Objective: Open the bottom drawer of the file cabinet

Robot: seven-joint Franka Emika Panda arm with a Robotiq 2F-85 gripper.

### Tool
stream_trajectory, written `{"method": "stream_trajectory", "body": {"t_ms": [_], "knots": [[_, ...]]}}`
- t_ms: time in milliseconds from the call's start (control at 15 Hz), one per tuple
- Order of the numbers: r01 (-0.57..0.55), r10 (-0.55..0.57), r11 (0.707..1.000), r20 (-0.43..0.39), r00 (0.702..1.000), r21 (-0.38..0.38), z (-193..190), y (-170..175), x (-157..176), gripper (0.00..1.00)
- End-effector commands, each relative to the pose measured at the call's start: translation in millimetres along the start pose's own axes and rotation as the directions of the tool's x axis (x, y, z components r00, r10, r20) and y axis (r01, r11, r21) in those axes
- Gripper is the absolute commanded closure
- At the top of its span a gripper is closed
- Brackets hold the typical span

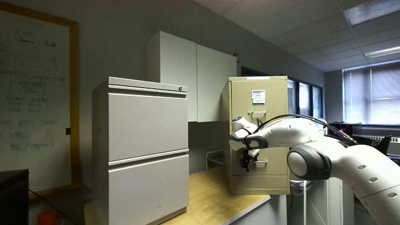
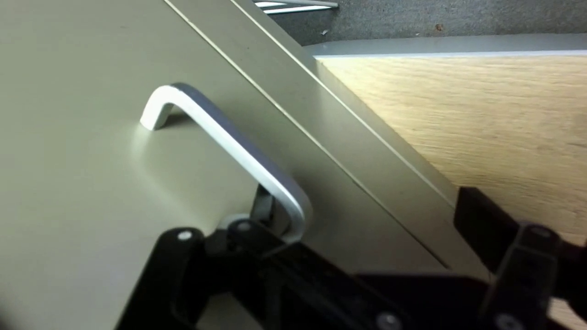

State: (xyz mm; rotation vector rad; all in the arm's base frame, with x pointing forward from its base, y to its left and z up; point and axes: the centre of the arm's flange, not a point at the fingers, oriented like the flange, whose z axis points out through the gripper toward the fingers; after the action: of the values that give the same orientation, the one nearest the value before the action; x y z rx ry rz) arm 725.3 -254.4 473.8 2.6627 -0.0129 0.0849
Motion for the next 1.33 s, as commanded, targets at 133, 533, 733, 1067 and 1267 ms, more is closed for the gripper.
{"method": "stream_trajectory", "body": {"t_ms": [133, 533, 733, 1067, 1267], "knots": [[0.029, -0.029, 1.0, -0.028, 0.999, 0.001, 22, 4, 5, 0.32], [0.084, -0.082, 0.994, -0.032, 0.996, 0.067, 1, 5, -8, 0.75], [0.129, -0.126, 0.988, -0.042, 0.991, 0.079, -15, -4, -11, 0.91], [0.162, -0.159, 0.981, -0.033, 0.987, 0.105, -41, -38, -14, 0.88], [0.181, -0.18, 0.98, -0.023, 0.983, 0.085, -43, -50, -13, 0.88]]}}
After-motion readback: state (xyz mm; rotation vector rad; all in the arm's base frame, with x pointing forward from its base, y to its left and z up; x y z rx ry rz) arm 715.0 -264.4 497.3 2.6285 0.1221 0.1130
